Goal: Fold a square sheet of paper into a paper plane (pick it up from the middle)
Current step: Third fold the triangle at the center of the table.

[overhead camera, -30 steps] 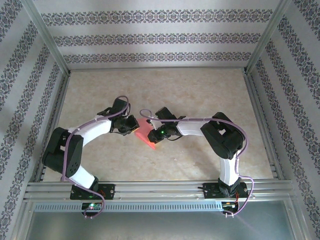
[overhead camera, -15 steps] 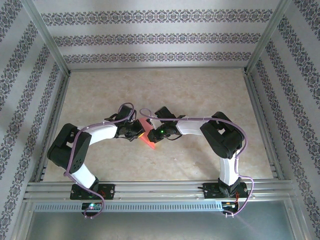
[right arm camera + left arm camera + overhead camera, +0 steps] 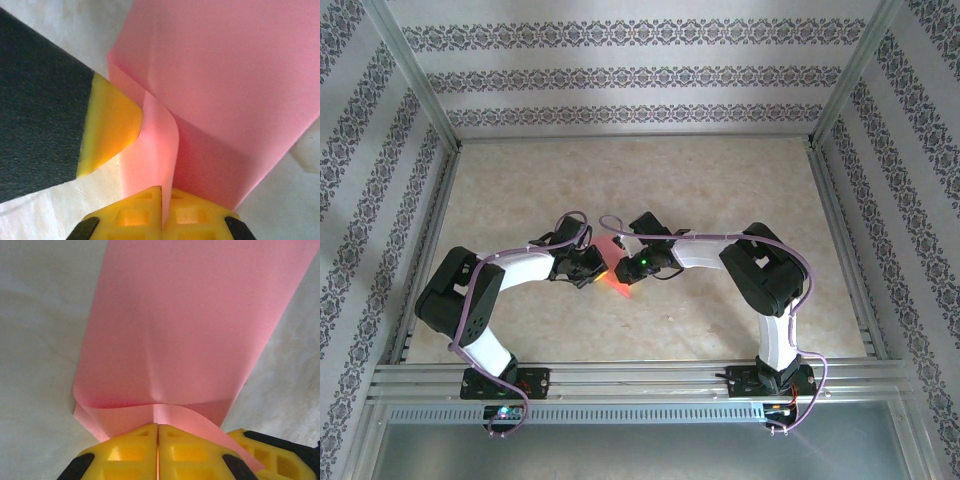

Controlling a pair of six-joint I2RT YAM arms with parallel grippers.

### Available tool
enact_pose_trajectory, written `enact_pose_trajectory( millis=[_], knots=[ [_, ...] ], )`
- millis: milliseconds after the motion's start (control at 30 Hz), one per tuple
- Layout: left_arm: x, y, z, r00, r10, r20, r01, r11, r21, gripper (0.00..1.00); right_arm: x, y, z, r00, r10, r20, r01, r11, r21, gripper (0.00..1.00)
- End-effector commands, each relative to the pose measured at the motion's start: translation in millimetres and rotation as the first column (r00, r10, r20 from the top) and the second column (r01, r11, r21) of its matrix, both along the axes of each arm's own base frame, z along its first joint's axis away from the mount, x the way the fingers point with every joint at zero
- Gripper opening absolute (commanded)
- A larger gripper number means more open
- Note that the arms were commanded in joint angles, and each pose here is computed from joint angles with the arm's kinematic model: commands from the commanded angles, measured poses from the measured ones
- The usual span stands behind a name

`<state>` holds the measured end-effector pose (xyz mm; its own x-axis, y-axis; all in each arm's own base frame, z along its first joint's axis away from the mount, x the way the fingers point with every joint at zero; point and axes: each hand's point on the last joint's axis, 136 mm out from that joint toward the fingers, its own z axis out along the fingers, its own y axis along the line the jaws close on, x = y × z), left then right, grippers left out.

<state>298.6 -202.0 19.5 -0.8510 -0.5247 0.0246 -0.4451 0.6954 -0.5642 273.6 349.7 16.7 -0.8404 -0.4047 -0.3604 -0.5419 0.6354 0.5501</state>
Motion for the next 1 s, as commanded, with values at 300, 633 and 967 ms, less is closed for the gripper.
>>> enact_pose_trajectory(
  millis=[300,633,967],
  knots=[
    [-6.7,1.4,-11.4,1.000,0.008,-0.004,-0.008,1.000,0.011,0.09,-5.8,-21.0,-33.4,0.996,-0.045,-0.077,0.036,0.992,-0.118,0.06],
    [-4.9,1.1,-1.6,0.997,-0.053,0.058,0.051,0.998,0.025,0.11,-7.0,-21.9,-36.4,0.994,-0.055,-0.097,0.042,0.991,-0.130,0.06],
    [-2.0,2.0,13.0,0.991,-0.077,0.109,0.074,0.997,0.035,0.15,-6.9,-23.3,-40.0,0.992,-0.065,-0.112,0.049,0.989,-0.140,0.06]
  ],
)
